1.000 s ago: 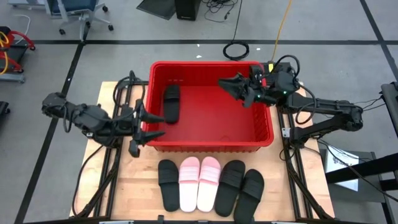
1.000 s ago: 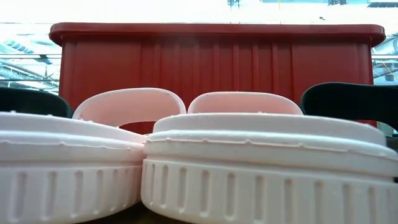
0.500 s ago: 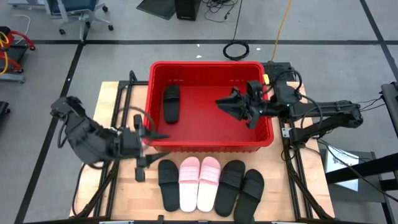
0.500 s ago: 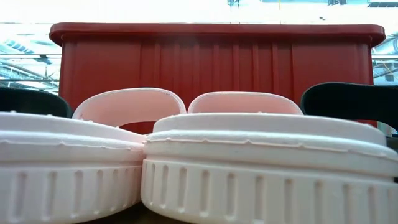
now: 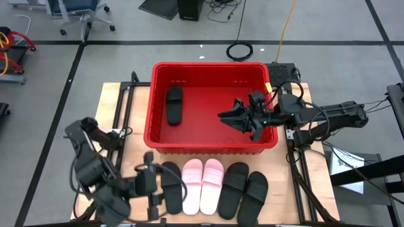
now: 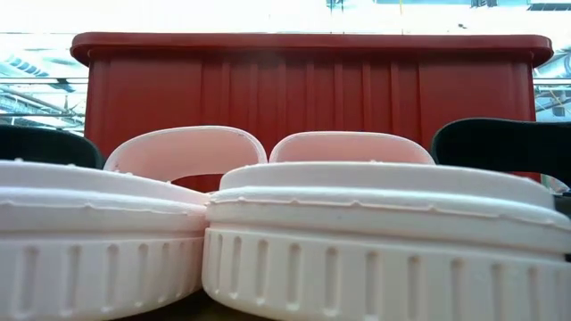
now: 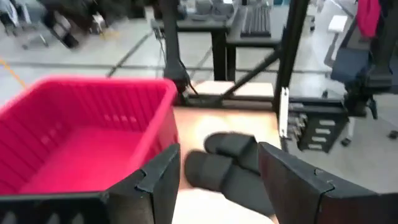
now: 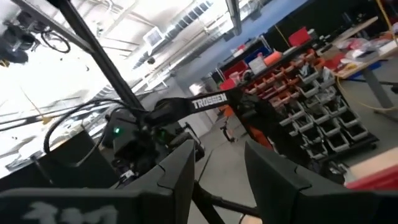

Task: Pick and place slides into bin
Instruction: Put the black slide into the red bin

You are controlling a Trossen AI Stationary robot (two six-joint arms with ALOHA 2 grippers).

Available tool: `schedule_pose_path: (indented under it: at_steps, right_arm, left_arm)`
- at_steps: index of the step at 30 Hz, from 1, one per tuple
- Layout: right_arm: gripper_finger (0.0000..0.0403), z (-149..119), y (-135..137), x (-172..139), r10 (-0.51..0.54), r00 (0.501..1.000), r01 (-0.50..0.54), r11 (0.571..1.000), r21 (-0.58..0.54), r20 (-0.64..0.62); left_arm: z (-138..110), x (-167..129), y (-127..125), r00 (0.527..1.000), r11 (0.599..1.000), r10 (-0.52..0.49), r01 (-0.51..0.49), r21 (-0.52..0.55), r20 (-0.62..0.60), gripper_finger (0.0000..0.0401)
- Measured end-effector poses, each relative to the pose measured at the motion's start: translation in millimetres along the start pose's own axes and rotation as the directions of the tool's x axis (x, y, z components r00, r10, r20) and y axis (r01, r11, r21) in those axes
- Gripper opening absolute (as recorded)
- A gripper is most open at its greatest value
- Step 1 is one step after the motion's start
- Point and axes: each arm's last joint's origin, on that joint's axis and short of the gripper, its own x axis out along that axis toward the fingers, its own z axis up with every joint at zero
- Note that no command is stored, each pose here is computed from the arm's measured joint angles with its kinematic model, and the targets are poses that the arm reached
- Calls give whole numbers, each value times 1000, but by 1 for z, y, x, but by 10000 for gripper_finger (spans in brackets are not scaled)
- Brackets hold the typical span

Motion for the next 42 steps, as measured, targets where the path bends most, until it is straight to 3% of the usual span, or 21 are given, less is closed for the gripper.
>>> schedule_pose_path:
  at_steps: [5, 10, 14, 18, 22, 30, 36, 42]
  right_arm:
    - [130, -7, 5, 0, 5, 999, -6, 1000, -16, -44]
    - [130, -18, 9, -1, 23, 996, -22, 1000, 8, -81]
    - [130, -34, 7, -3, 17, 992, -16, 1000, 12, -127]
    - [130, -51, -1, -6, -53, 991, 57, 998, 26, -125]
    - [130, -66, -10, -11, -80, 995, 83, 995, 59, -55]
    - [130, -87, -21, -25, -2, 998, -7, 990, 141, 65]
    - [130, -95, -26, -29, -10, 999, 3, 986, 165, 44]
    - [130, -95, -26, -29, -13, 999, 5, 987, 164, 50]
  left_arm:
    - [-26, 11, -18, 989, 999, -28, 23, -36, -147, 209]
    - [-50, 22, -24, 938, 999, -33, 20, -41, -345, 209]
    - [-64, 31, -25, 895, 1000, 6, -1, 12, -446, 209]
    - [-83, 40, -30, 833, 993, 74, -14, 114, -549, 209]
    - [-102, 52, -39, 785, 978, 142, -18, 207, -603, 209]
    - [-140, 81, -62, 731, 939, 234, 1, 343, -641, 209]
    - [-172, 102, -74, 693, 916, 304, -23, 401, -653, 209]
    - [-214, 116, -70, 627, 904, 366, -62, 424, -688, 209]
